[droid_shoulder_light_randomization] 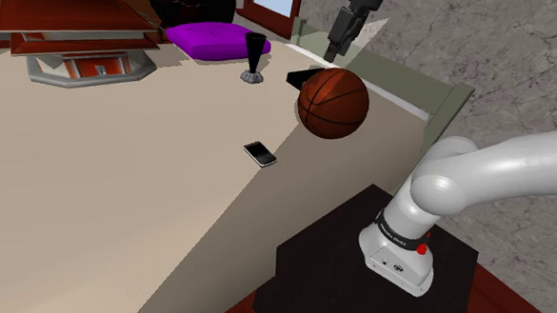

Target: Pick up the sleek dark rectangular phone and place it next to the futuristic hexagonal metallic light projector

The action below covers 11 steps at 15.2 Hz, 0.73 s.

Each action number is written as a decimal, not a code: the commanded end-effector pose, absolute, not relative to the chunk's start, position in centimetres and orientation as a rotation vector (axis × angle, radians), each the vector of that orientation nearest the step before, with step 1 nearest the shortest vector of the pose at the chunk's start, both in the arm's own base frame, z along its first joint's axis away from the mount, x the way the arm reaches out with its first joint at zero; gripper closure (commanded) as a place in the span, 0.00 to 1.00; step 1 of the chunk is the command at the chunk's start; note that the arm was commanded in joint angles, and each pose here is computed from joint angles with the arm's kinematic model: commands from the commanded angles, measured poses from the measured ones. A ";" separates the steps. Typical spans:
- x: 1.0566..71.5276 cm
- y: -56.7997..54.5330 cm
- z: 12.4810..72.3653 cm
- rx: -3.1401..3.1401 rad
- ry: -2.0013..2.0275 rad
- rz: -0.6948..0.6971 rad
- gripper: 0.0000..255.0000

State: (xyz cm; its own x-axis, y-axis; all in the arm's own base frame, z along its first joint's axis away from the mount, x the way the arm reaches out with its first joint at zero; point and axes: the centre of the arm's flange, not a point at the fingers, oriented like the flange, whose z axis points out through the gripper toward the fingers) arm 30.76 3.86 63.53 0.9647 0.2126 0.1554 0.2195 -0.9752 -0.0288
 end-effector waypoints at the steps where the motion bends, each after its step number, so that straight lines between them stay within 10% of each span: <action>1: 30.8 3.9 63.5 -3.068 -0.338 -0.235 0.00; 11: 33.4 9.4 51.7 -3.101 -0.183 -0.280 0.00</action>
